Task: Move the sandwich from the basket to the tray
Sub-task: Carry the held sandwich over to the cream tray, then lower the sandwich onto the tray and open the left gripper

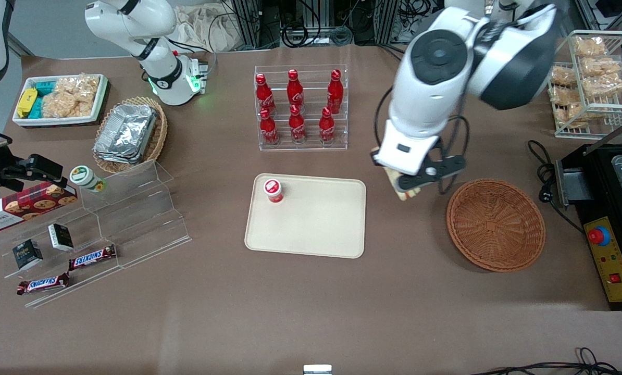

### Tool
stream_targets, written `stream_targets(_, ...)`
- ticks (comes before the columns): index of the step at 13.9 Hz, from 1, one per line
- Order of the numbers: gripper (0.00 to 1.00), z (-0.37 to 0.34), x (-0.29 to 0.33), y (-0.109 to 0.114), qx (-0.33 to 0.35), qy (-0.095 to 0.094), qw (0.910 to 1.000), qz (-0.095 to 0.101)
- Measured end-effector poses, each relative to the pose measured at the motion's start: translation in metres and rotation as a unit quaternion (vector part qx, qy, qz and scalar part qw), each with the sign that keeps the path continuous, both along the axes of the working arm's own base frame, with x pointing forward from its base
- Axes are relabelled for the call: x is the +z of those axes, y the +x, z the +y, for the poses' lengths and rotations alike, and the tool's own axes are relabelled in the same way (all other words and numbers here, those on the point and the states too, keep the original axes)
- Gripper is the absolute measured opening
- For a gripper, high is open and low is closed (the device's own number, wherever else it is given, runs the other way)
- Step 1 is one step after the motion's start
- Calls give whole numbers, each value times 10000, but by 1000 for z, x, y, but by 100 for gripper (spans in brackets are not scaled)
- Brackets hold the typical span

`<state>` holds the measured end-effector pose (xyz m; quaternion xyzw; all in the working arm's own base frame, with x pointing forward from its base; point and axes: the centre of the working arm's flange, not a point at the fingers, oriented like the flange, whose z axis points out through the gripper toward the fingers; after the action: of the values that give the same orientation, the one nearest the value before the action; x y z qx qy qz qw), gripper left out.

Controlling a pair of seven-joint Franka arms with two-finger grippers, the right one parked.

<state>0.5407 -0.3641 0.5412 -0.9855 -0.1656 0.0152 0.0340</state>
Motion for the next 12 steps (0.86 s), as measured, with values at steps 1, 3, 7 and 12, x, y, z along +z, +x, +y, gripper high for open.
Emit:
stream_targets(1, 15, -17, -17, 1, 84, -42, 10000, -20)
stream_targets(3, 15, -45, -65, 6, 236, -74, 9997, 43)
stream_targets(7, 15, -82, -169, 15, 368, -108, 9990, 245)
stream_targets(12, 15, -94, -258, 22, 345, -85, 9986, 387)
